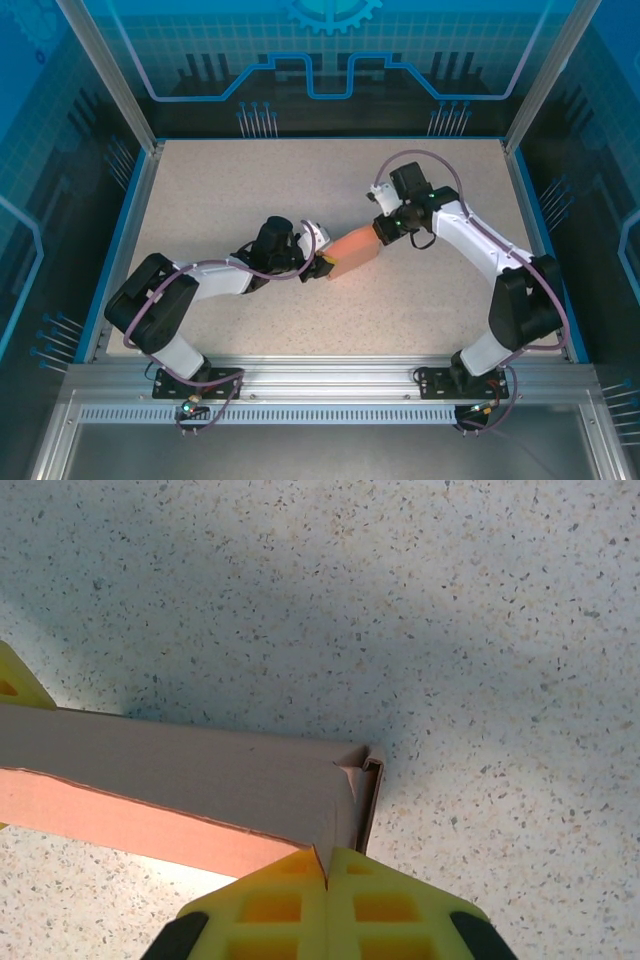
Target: Fold the paper box
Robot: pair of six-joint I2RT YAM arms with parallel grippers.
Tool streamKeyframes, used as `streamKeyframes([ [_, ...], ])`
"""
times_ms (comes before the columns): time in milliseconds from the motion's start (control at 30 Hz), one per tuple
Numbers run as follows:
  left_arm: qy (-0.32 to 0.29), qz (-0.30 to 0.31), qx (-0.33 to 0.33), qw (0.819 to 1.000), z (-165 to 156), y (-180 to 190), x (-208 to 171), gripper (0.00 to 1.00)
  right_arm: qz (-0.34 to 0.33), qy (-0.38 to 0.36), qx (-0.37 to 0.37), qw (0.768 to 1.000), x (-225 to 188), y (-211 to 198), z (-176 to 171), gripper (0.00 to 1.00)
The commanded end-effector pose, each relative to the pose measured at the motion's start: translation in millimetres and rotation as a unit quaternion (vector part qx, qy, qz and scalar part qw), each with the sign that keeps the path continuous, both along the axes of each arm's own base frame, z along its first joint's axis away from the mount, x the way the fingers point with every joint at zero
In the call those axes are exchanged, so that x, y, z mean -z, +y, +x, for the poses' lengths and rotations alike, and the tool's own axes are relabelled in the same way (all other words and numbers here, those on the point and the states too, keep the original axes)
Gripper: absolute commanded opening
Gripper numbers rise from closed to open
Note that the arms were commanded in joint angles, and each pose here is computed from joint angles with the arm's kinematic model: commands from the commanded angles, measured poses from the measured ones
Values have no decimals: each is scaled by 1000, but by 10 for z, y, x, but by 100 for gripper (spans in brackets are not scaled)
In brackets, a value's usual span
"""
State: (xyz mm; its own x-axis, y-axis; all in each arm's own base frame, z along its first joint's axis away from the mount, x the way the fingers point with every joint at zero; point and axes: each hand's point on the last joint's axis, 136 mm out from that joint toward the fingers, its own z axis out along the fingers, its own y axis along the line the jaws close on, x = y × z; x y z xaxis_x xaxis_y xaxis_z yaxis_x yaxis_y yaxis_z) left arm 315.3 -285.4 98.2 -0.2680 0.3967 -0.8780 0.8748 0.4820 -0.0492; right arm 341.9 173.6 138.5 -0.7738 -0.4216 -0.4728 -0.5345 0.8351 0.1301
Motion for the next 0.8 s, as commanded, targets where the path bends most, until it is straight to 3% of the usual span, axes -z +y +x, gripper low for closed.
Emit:
streamKeyframes([
  [0, 13, 31, -48, 998, 186, 131, 140, 28, 40, 35, -6, 999, -77, 97, -291, 5],
  [767, 16, 38, -52, 998, 194, 151, 195, 28, -35, 12, 9, 999, 228, -172, -266, 3],
])
